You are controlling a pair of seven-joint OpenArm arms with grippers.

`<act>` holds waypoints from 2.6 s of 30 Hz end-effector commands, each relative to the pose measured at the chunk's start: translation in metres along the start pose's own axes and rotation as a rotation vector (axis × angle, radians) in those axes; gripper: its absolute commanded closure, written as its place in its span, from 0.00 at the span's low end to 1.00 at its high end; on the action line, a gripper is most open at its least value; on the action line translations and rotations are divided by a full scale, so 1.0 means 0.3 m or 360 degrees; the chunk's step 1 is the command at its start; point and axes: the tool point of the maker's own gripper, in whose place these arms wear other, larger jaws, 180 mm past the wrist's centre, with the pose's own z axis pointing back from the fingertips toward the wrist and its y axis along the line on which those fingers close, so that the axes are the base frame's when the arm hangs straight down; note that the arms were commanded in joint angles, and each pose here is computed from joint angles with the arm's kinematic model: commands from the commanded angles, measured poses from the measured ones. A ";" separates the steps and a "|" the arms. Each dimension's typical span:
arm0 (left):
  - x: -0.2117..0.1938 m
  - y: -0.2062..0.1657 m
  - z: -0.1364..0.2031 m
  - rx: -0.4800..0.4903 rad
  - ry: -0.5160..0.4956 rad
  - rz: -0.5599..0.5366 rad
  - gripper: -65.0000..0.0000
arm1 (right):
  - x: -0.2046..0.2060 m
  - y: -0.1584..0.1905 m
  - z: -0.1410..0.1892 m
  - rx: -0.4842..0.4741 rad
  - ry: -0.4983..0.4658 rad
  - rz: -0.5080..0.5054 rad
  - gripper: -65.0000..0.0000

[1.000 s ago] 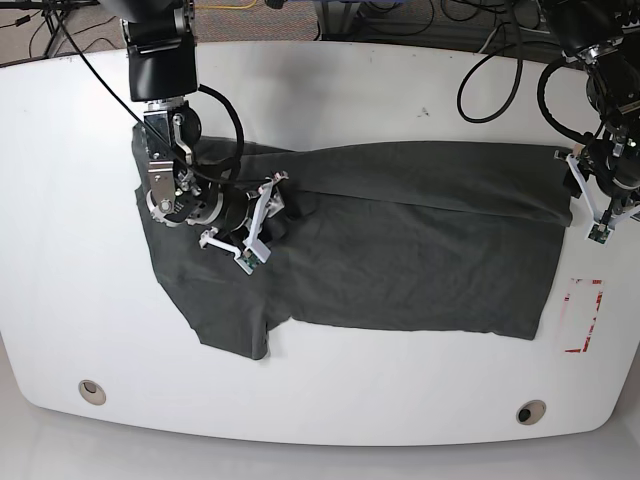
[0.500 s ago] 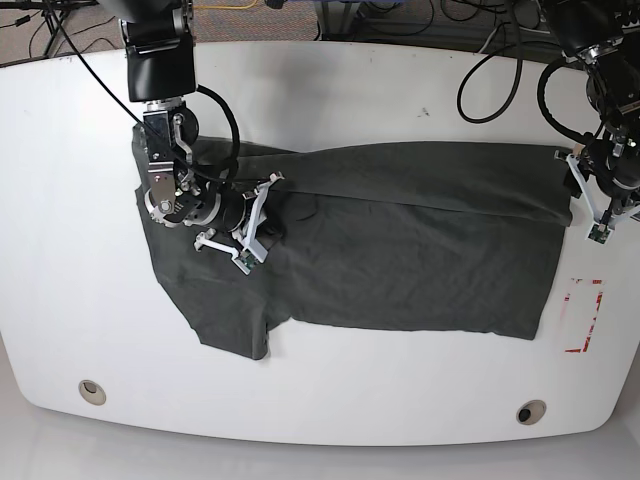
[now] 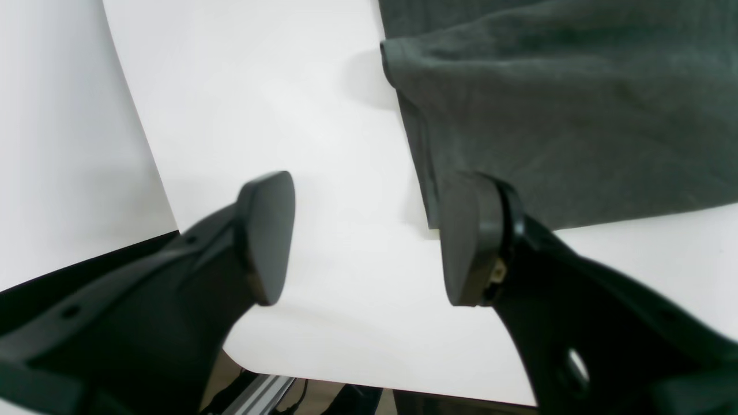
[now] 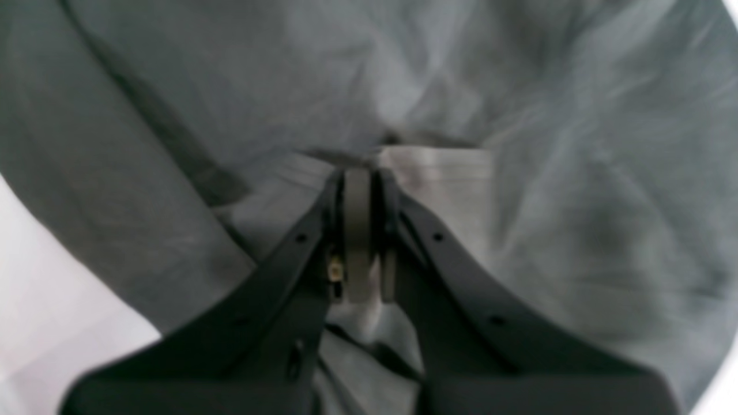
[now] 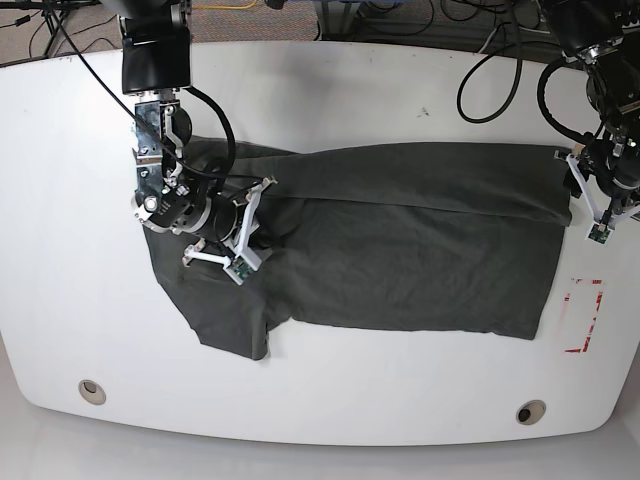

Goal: Fold the T-shirt properly
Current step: 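Grasp the shirt near the sleeve with the right gripper and pull it toward the hem, then move both grippers to the shirt's edge corners and grasp them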

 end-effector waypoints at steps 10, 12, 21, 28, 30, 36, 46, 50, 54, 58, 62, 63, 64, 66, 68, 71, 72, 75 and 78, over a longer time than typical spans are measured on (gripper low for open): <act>0.025 0.029 0.016 0.0040 -0.0035 -0.0012 0.43 | 0.140 -0.100 0.051 -0.0109 -0.0146 0.0057 1.00; 0.025 0.029 0.016 0.0040 -0.0035 -0.0012 0.43 | 0.143 -0.105 0.046 -0.0104 -0.0147 0.0050 1.00; 0.025 0.029 0.016 0.0040 -0.0035 -0.0012 0.43 | 0.174 -0.150 0.021 -0.0107 -0.0143 0.0023 1.00; 0.025 0.029 0.016 0.0040 -0.0035 -0.0012 0.43 | 0.218 -0.179 0.020 -0.0125 -0.0164 0.0037 1.00; 0.025 0.029 0.016 0.0040 -0.0035 -0.0012 0.43 | 0.234 -0.192 0.019 -0.0130 -0.0171 0.0037 1.00; 0.017 0.024 0.007 0.0027 -0.0021 -0.0008 0.43 | 0.264 -0.218 0.013 -0.0130 -0.0184 0.0023 1.00; 0.002 0.020 -0.011 0.0003 0.0006 0.0008 0.43 | 0.310 -0.199 -0.002 -0.0113 -0.0225 0.0017 0.85; 0.000 0.019 -0.011 0.0002 0.0008 0.0008 0.43 | 0.314 -0.202 0.003 -0.0122 -0.0234 0.0009 0.52; 0.001 0.017 -0.011 -0.0001 0.0006 0.0005 0.43 | 0.323 -0.199 0.022 -0.0138 -0.0255 0.0033 0.22; 0.019 -0.002 -0.013 -0.0018 -0.0007 -0.0028 0.43 | 0.278 -0.218 0.079 -0.0204 -0.0267 0.0027 0.17; 0.038 -0.034 -0.009 -0.0040 -0.0035 -0.0047 0.43 | 0.184 -0.213 0.138 -0.0269 -0.0259 -0.0026 0.22; 0.042 -0.049 -0.011 -0.0058 -0.0045 -0.0036 0.43 | 0.161 -0.210 0.149 -0.0282 -0.0251 -0.0037 0.23; 0.048 -0.062 -0.012 -0.0076 -0.0060 -0.0027 0.43 | 0.124 -0.213 0.169 -0.0306 -0.0236 -0.0061 0.24; 0.056 -0.076 -0.012 -0.0104 -0.0081 -0.0012 0.43 | 0.055 -0.217 0.204 -0.0353 -0.0212 -0.0121 0.26; 0.062 -0.082 -0.011 -0.0121 -0.0099 -0.0004 0.43 | -0.002 -0.227 0.242 -0.0406 -0.0193 -0.0174 0.27; 0.060 -0.073 -0.007 -0.0127 -0.0120 0.0038 0.43 | -0.117 -0.224 0.310 -0.0498 -0.0155 -0.0300 0.27; 0.050 -0.056 -0.003 -0.0110 -0.0118 0.0071 0.43 | -0.148 -0.215 0.331 -0.0526 -0.0150 -0.0342 0.27; 0.026 -0.024 0.000 -0.0082 -0.0127 0.0200 0.43 | -0.230 -0.203 0.385 -0.0599 -0.0118 -0.0437 0.27; 0.013 -0.006 0.005 -0.0058 -0.0140 0.0283 0.43 | -0.307 -0.191 0.427 -0.0656 -0.0081 -0.0533 0.27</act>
